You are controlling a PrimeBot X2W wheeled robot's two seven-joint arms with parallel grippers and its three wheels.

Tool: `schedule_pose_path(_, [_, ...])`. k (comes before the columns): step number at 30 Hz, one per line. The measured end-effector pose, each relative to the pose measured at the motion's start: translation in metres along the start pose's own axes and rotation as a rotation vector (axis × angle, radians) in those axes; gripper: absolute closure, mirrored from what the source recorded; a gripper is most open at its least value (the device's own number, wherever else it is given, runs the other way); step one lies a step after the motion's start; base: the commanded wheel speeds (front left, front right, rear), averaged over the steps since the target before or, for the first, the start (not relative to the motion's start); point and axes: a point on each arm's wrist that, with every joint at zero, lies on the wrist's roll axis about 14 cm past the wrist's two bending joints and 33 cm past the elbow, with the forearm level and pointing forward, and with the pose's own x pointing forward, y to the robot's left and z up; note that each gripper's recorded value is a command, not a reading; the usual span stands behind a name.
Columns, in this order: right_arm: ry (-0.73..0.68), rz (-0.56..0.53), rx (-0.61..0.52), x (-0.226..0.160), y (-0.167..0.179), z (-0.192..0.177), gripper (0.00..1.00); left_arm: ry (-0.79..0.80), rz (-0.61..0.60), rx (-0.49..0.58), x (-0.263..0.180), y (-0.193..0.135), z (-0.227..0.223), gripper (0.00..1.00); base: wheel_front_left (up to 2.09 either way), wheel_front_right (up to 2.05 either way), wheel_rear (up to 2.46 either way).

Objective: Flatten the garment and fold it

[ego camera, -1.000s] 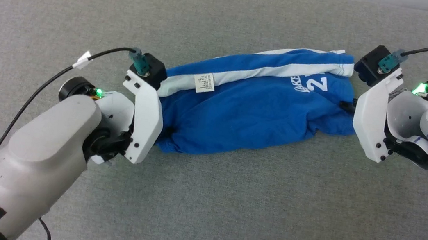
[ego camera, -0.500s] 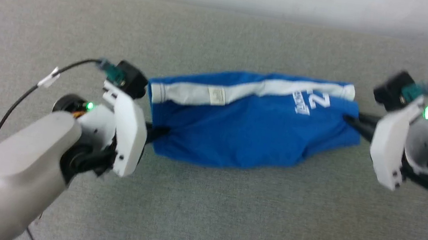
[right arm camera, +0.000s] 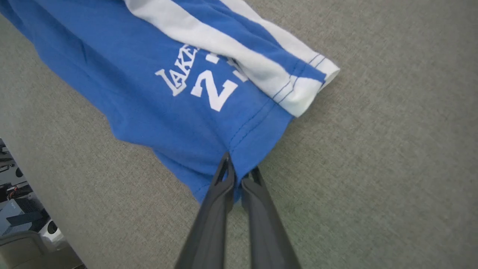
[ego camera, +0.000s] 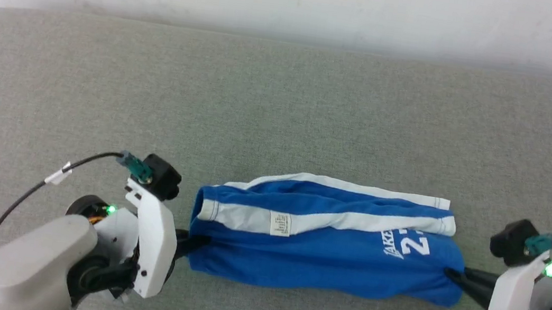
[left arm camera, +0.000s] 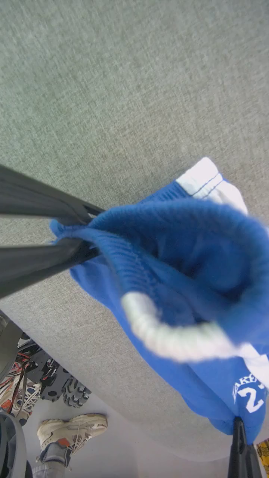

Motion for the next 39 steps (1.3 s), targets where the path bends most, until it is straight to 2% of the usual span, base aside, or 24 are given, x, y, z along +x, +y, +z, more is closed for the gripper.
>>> schedule_pose_path(5, [0.072, -0.002, 0.074, 0.014, 0.005, -0.029, 1.0, 0.055, 0.052, -0.015, 0.015, 0.017, -0.019, 1.0, 0.0, 0.0, 0.0])
schedule_pose_path(8, [0.068, -0.022, 0.078, 0.02, -0.001, -0.031, 1.0, 0.048, 0.062, -0.023, 0.023, 0.022, -0.022, 1.0, 0.0, 0.0, 0.0])
schedule_pose_path(9, [0.056, -0.027, 0.086, 0.021, -0.002, -0.03, 0.85, 0.033, 0.064, -0.026, 0.025, 0.022, -0.02, 1.0, 0.0, 0.0, 0.0])
schedule_pose_path(10, [0.043, -0.031, 0.089, 0.022, -0.002, -0.027, 0.59, 0.014, 0.067, -0.016, 0.026, 0.022, -0.018, 0.63, 0.0, 0.0, 0.0])
schedule_pose_path(11, [0.022, -0.038, 0.083, 0.022, -0.003, -0.022, 0.0, -0.008, 0.071, -0.003, 0.025, 0.022, -0.014, 0.0, 0.0, 0.0, 0.0])
schedule_pose_path(19, [-0.132, -0.093, -0.038, -0.008, -0.015, 0.029, 0.0, -0.337, 0.159, 0.136, -0.015, 0.028, 0.051, 0.0, 0.0, 0.0, 0.0])
schedule_pose_path(24, [-0.152, -0.146, -0.128, -0.032, -0.029, 0.061, 0.0, -0.603, 0.324, 0.305, -0.063, 0.035, 0.096, 0.0, 0.0, 0.0, 0.0])
schedule_pose_path(28, [-0.103, -0.155, -0.167, -0.036, -0.031, 0.074, 0.0, -0.827, 0.442, 0.327, -0.099, 0.036, 0.123, 0.0, 0.0, 0.0, 0.0])
schedule_pose_path(32, [-0.027, -0.154, -0.177, -0.034, -0.031, 0.078, 0.0, -0.91, 0.572, 0.333, -0.118, 0.043, 0.124, 0.0, 0.0, 0.0, 0.0])
schedule_pose_path(36, [0.09, -0.148, -0.163, -0.03, -0.034, 0.066, 0.0, -1.043, 0.695, 0.334, -0.143, 0.038, 0.136, 0.0, 0.0, 0.0, 0.0])
schedule_pose_path(39, [0.17, -0.153, -0.139, -0.027, -0.04, 0.057, 0.0, -1.088, 0.777, 0.311, -0.153, 0.038, 0.127, 0.0, 0.0, 0.0, 0.0])
